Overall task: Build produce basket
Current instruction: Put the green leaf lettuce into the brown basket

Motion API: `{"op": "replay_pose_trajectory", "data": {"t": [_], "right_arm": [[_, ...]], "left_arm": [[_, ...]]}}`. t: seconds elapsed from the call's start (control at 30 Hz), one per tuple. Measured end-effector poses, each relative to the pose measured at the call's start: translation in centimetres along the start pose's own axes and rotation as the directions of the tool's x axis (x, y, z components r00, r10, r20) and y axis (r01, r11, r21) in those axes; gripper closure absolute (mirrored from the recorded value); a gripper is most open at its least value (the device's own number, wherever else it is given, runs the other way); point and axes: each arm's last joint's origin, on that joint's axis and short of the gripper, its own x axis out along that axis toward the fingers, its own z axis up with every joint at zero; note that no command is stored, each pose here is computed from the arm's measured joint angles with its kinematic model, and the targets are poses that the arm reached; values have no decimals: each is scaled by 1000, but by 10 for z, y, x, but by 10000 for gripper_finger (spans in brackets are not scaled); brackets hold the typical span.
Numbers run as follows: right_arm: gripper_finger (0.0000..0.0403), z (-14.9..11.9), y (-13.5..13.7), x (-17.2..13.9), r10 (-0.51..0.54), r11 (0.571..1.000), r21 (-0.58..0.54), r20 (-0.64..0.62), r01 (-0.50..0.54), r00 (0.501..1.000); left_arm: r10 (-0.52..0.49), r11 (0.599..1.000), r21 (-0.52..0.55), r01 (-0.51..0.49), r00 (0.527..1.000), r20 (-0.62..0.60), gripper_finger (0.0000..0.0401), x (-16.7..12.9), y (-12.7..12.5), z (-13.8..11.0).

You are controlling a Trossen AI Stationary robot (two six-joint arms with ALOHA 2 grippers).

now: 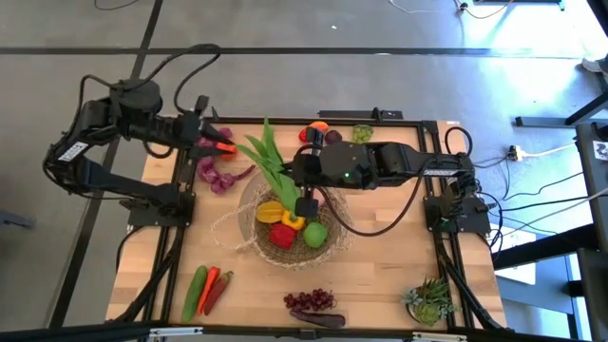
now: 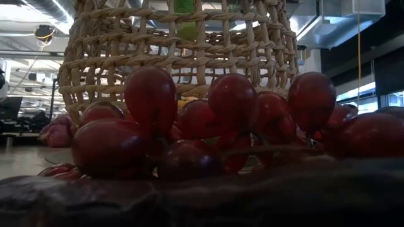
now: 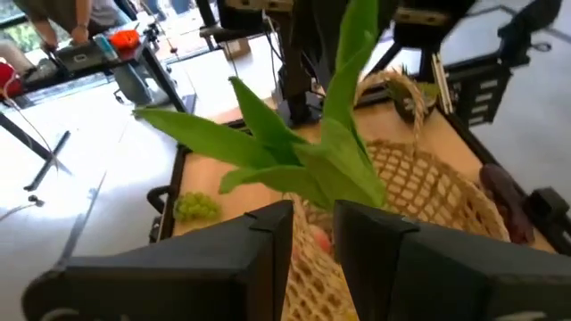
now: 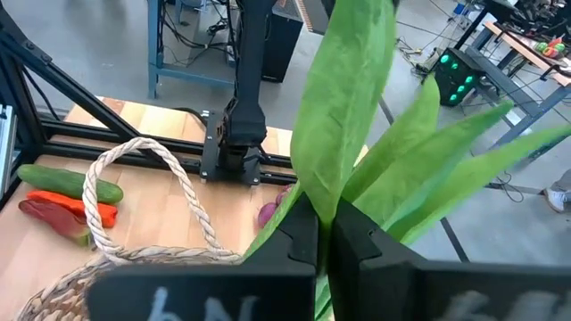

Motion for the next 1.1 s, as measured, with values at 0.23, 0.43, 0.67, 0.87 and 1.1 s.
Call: {"op": "replay_pose_trajectory", "data": {"t": [0.23,0.43,0.67,0.87,1.1], "right_arm": [[403,0,0,0,0,1000,-9,-1,0,1000],[403,0,0,0,0,1000,-12,-1,0,1000],[403,0,-1,0,-1,1000,-14,-1,1,1000],[403,0,-2,1,-4,1000,-14,-2,4,1000],[403,-1,-6,2,-14,1000,-9,-8,14,1000]], "left_arm": [[0,991,-134,4,1000,28,326,-12,-3,-1],[1,973,-229,0,1000,6,331,-8,-2,-1],[-5,973,-233,5,1000,1,396,-2,-1,0],[-10,964,-265,7,1000,-11,355,6,1,0],[-19,958,-288,9,999,-34,299,15,2,0]]}}
